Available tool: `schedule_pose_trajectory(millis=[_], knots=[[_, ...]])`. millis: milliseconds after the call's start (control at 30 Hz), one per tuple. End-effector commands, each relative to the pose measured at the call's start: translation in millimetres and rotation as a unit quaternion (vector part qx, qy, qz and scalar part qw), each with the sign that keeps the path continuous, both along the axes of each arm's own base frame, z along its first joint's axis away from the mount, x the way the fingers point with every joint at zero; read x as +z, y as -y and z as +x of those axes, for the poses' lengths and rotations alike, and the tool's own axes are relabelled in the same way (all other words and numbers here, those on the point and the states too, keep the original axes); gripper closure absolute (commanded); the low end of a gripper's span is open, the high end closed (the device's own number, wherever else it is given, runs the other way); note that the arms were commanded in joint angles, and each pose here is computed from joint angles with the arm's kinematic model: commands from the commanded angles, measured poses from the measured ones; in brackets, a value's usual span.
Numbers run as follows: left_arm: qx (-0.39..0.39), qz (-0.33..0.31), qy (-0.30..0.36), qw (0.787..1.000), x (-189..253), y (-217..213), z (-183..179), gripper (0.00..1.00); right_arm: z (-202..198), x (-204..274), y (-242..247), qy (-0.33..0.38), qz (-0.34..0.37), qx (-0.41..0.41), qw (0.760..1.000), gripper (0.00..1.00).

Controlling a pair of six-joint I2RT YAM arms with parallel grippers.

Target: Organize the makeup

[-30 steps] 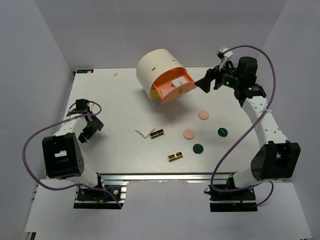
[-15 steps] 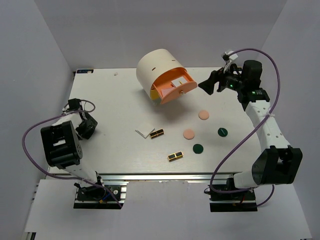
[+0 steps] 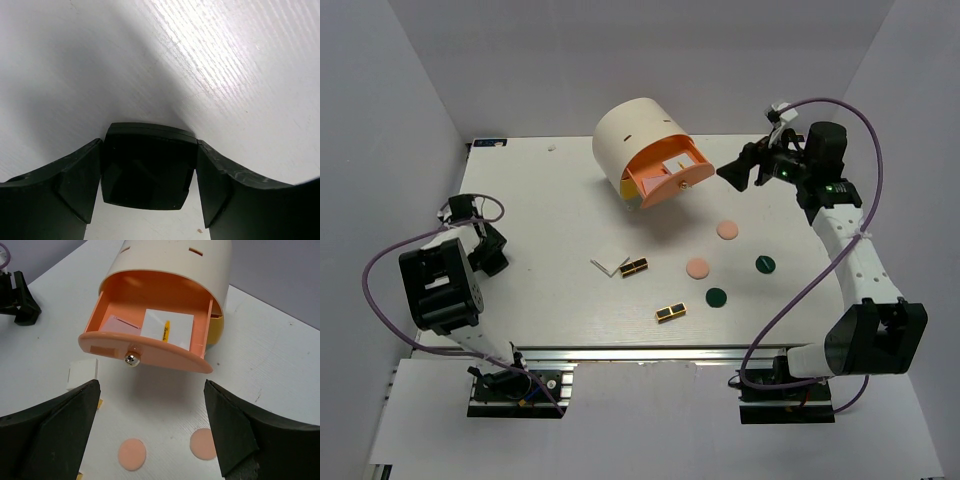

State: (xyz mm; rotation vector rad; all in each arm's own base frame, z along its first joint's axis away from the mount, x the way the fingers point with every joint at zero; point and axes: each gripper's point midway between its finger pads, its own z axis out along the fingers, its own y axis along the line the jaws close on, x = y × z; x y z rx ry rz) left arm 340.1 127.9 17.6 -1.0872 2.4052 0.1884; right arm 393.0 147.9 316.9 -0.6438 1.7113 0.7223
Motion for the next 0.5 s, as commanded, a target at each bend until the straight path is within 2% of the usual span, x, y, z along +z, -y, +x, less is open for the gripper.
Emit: schedule_pose_trajectory(millis=[0, 33, 167, 267, 333, 367, 400, 467], knots=[[-0.013, -0.044, 0.035, 0.998, 6, 19, 1, 0.67, -11, 11, 1, 0.020, 0.001, 0.002, 1.000, 0.11], [-0.012, -0.054, 0.053, 0.997, 12, 23, 5, 0.74, -12, 12, 2, 0.022, 0.000, 0.001, 1.000, 0.11], [-0.050, -0.111, 0.139, 0.983, 55, 68, 23, 0.86, -12, 9, 4, 0.022, -0.002, -0.006, 1.000, 0.11], [-0.127, -0.128, 0.211, 0.961, 105, 151, 41, 0.91, -9, 5, 7, 0.011, -0.001, -0.022, 1.000, 0.12], [-0.132, -0.148, 0.278, 0.940, 154, 182, 53, 0.92, -6, 2, 9, 0.008, -0.003, -0.032, 0.999, 0.18], [-0.138, -0.154, 0.298, 0.932, 170, 194, 57, 0.92, -6, 2, 10, 0.008, -0.004, -0.033, 0.999, 0.23], [-0.152, -0.166, 0.314, 0.922, 187, 214, 58, 0.93, -7, 1, 10, 0.007, -0.004, -0.033, 0.999, 0.39], [-0.165, -0.175, 0.354, 0.904, 230, 240, 70, 0.93, -9, -1, 9, 0.004, -0.003, -0.029, 1.000, 0.57]])
